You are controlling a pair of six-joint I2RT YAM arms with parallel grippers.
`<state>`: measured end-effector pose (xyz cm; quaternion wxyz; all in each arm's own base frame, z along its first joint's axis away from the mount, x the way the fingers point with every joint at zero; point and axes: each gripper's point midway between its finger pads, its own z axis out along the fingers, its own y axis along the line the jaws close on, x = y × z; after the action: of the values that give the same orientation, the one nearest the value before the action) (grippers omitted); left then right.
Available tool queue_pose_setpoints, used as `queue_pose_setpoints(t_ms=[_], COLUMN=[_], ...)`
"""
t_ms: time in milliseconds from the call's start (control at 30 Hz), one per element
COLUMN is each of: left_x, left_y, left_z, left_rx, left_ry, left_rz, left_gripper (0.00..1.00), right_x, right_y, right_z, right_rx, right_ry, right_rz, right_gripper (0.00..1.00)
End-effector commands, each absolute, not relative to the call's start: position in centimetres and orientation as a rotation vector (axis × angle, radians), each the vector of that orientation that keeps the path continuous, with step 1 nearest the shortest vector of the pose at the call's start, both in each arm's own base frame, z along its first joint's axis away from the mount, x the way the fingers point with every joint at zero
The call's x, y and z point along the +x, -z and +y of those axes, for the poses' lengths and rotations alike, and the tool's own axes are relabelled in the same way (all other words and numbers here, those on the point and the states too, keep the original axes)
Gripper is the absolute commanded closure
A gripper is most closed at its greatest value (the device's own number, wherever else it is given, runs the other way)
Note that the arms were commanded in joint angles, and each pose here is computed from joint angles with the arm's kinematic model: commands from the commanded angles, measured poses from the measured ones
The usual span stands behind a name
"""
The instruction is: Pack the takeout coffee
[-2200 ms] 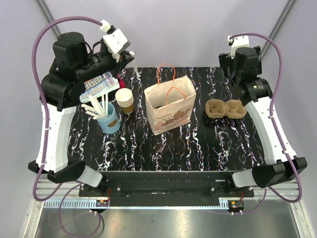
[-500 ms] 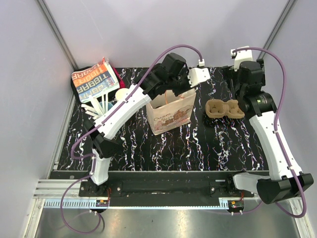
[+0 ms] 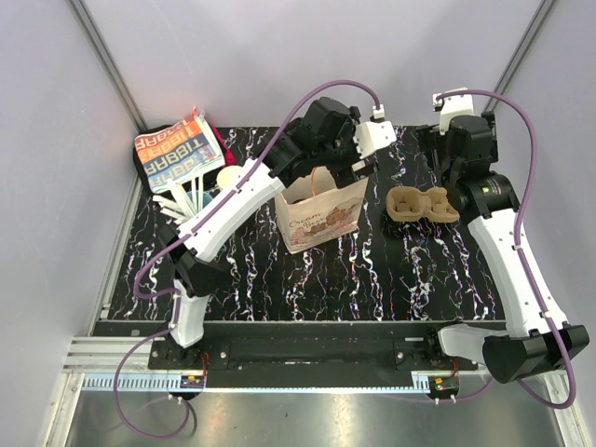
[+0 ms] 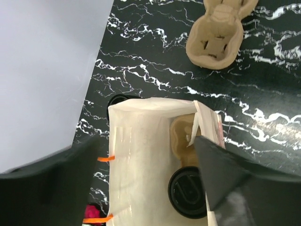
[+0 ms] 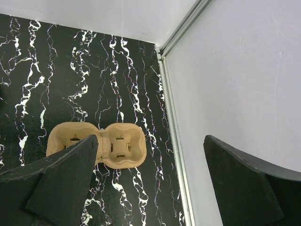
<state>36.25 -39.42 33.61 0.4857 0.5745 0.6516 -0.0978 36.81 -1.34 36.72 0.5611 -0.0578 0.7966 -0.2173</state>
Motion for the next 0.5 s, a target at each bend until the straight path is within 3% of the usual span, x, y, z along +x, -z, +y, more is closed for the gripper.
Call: queue_pose_setpoints(t_ms=[0,267,467], left_x=[35.7,35.0,36.3], left_y=[-40.7,-45.9,-48.8], left_z=[-38.1,-33.2,-25.6], left_rx=[1.245,1.082,0.825], left_ry=[0.235,0.168,0.123], left_rz=[1.47,1.474,1.556], left_gripper=[0.01,0.01,0.01], right_x=[36.9,38.0,38.9], right_y=[-38.7,-39.7,-40.9], right_z=[-1.5,-1.1,-0.4], right_rx=[-0.091,-0.093,-0.098], right_ry=[0.496,0.487,0.449], right_rz=[1.814,1.805,1.803], right_gripper=[0.0,0.0,0.0])
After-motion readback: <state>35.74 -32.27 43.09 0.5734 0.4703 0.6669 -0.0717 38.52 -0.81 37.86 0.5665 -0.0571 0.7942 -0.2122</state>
